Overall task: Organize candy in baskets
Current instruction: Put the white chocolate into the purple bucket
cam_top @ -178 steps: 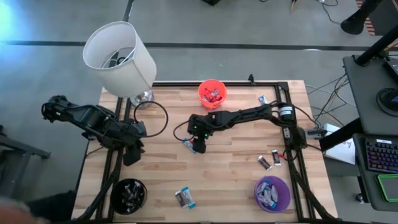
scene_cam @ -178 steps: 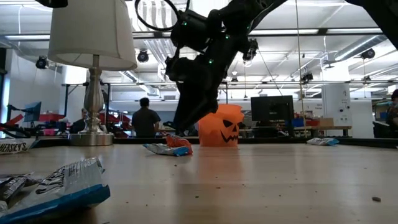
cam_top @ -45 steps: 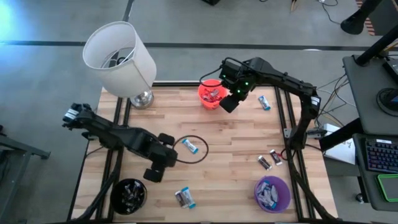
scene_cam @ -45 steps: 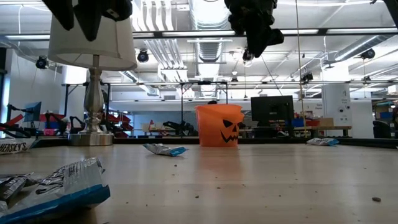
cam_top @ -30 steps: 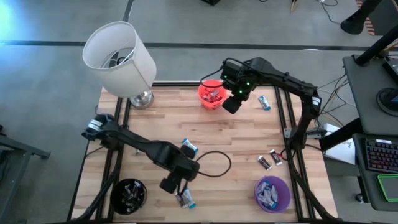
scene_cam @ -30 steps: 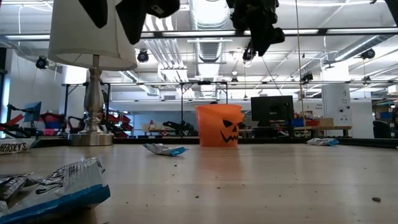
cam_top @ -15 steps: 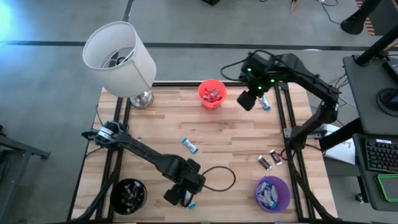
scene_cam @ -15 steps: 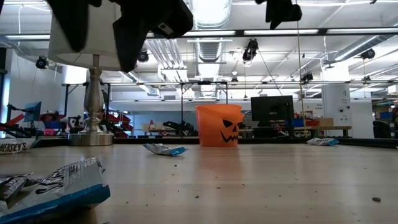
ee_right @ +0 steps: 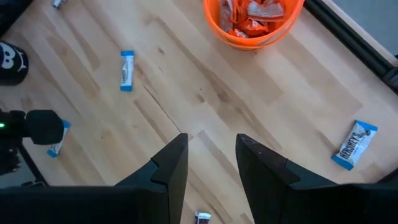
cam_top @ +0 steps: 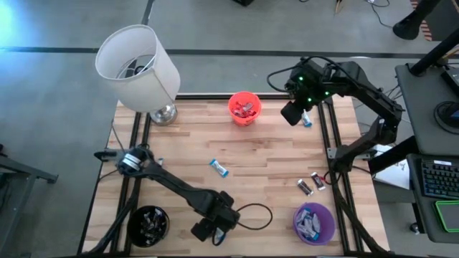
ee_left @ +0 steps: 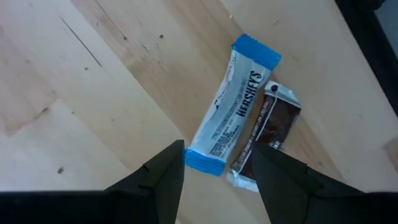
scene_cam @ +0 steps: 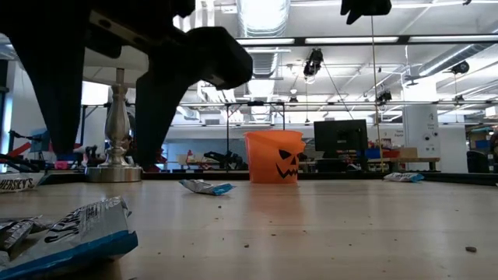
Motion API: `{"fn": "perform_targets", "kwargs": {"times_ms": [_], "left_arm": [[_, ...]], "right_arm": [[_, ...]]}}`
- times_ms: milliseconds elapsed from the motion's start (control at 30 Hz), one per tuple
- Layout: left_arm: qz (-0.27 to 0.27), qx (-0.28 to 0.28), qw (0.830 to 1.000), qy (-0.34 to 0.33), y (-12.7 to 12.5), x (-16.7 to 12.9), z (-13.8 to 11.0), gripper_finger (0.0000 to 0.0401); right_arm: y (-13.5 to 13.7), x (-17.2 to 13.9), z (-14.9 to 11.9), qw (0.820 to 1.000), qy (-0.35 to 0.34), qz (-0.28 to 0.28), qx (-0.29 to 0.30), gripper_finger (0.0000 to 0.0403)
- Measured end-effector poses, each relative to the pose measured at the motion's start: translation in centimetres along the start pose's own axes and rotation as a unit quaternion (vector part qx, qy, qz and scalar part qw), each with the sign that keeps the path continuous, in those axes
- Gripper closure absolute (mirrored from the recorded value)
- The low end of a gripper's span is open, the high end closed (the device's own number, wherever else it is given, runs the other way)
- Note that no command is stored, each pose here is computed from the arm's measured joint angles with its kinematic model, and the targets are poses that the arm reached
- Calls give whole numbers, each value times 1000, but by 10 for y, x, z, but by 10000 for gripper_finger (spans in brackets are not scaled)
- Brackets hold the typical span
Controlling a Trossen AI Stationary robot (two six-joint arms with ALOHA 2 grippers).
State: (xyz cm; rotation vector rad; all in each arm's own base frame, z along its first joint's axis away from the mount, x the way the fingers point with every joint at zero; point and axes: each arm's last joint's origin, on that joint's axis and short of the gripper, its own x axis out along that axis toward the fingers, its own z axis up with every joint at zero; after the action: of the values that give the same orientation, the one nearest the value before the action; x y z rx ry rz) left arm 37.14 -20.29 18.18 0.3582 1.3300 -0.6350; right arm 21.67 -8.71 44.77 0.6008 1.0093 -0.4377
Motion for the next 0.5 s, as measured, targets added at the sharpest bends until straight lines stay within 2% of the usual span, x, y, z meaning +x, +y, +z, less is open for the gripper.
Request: {"fn": "perform_targets", "kwargs": {"times_ms": [500], "left_arm": [[-28,13,1000,-4,2,21,4,233]], "right_arm": [[0,1,1,1000,1,0,0,277]]}}
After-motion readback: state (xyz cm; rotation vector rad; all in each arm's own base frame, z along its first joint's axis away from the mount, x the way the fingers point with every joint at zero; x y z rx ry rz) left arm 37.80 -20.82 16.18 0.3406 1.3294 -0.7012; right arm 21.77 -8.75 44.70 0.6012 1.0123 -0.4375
